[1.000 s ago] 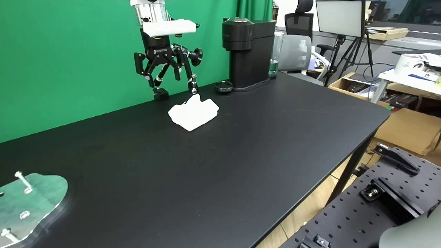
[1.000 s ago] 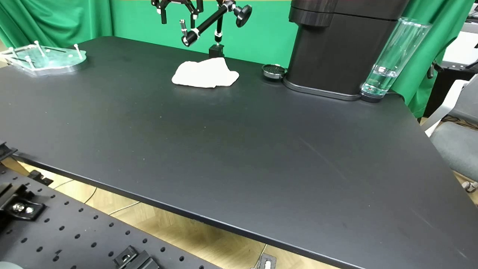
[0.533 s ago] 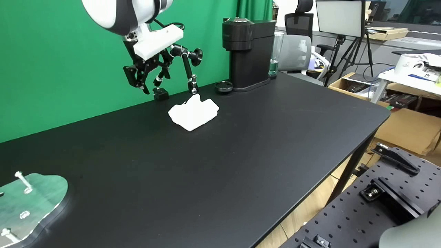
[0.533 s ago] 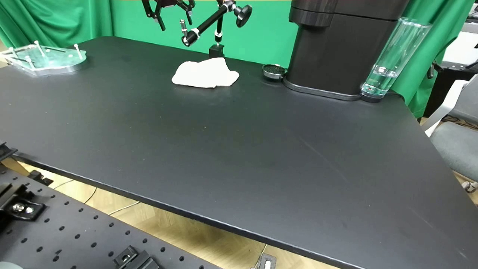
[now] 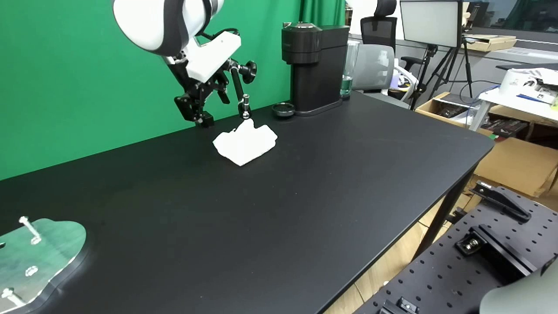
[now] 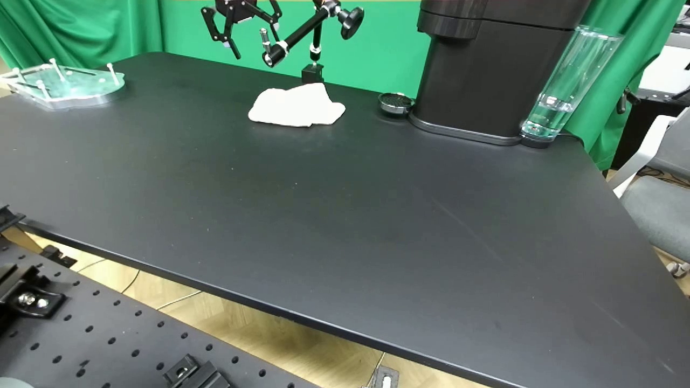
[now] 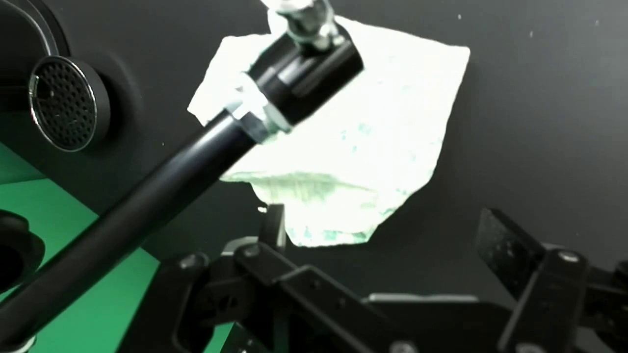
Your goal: Pick the cloth on the table and put it on the stand
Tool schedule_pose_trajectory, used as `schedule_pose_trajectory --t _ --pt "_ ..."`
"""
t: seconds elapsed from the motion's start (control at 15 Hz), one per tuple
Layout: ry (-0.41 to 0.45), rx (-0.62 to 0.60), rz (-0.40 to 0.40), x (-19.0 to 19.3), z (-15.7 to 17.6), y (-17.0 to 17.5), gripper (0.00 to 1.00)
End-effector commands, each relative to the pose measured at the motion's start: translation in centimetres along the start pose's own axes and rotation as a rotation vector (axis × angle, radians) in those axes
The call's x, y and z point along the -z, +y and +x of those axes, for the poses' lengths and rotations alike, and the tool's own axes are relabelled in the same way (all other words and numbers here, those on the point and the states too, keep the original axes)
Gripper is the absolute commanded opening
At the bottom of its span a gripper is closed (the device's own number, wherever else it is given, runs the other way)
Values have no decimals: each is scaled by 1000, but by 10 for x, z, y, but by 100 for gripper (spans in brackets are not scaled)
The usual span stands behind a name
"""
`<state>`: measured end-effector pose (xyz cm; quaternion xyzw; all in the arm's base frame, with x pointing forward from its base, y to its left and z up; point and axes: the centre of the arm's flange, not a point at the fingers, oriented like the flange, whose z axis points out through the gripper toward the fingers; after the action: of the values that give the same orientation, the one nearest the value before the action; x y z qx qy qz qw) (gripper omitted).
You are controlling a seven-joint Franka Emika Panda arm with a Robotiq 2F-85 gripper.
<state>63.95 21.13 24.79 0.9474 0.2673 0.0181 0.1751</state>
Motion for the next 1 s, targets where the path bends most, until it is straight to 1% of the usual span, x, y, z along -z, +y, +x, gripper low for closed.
schedule_pose_trajectory --t 0.0,0.07,0.13,0.33,0.47,0.73,0.87,0.93 --pt "-88 186 46 8 -5 52 100" --pt "-51 108 26 -3 -7 23 100" --pt "-50 120 41 -4 -7 29 100" --pt "-51 131 38 -6 -6 22 100" --pt "-88 308 78 -10 2 23 100" --pt "-147 547 96 -9 10 31 100" --pt "-206 658 89 -7 16 37 100" --pt "-258 672 115 -8 16 38 100"
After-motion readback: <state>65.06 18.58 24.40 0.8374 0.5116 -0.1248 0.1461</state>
